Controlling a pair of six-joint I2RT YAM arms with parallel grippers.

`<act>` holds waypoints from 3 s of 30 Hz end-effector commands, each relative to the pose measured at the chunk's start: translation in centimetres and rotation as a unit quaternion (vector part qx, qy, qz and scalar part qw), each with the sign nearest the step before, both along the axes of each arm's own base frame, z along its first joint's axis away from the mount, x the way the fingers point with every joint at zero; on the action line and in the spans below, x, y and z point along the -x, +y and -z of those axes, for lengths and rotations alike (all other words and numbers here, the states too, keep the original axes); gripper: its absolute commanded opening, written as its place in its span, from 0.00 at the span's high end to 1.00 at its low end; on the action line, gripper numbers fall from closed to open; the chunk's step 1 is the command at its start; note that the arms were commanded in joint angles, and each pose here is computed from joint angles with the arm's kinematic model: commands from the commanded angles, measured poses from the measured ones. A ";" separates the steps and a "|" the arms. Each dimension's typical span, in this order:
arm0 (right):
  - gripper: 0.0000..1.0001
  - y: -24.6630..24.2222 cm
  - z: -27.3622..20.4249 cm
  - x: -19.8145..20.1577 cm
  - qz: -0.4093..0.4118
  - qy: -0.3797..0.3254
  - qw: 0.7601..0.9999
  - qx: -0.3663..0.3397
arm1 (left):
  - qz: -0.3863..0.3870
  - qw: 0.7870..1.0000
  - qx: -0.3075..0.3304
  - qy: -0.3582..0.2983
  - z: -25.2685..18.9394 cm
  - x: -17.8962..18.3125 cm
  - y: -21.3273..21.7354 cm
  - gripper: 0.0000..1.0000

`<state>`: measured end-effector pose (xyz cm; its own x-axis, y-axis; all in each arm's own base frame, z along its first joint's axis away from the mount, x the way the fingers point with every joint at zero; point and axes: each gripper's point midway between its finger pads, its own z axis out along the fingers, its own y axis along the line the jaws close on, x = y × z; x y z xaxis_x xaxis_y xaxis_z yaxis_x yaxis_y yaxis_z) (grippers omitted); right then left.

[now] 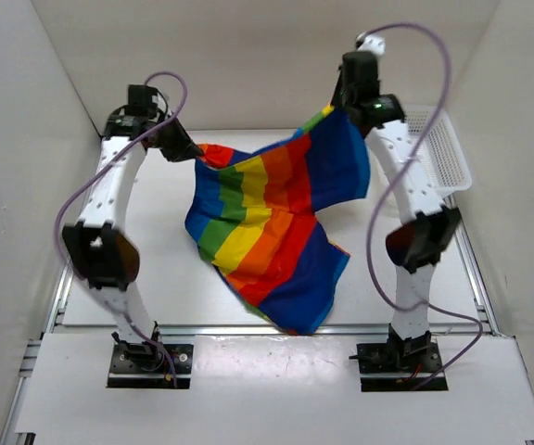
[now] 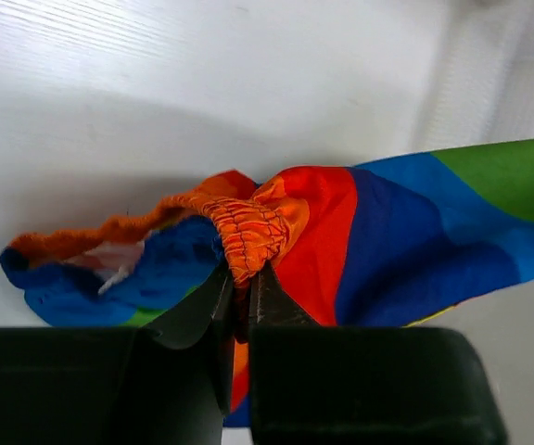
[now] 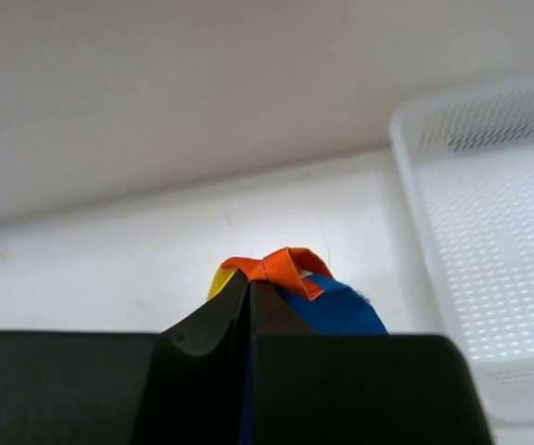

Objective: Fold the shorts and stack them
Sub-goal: Fold the shorts

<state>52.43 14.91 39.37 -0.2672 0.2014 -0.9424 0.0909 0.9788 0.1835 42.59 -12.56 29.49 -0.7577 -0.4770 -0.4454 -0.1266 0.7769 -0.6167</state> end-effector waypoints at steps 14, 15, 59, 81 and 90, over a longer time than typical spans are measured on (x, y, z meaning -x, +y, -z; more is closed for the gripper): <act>1.00 4.5 13.6 -4.7 -0.112 0.127 0.985 -0.026 | -0.044 0.997 -0.012 0.061 12.8 -12.6 9.3 0.90; 1.00 4.8 15.8 -3.1 -0.114 0.157 0.981 -0.023 | -0.049 0.997 -0.012 0.064 12.8 -12.2 9.7 0.90; 1.00 13.7 23.9 43.3 -0.367 0.268 0.872 0.184 | -0.170 0.963 -0.118 0.172 14.1 5.9 16.3 0.90; 0.88 24.5 28.0 47.1 -0.551 0.296 0.749 0.218 | -0.216 0.931 -0.140 0.259 18.9 6.0 22.9 0.75; 0.01 18.6 24.1 41.1 -0.436 0.296 0.838 0.140 | -0.246 0.922 -0.118 0.275 20.2 9.0 23.6 0.03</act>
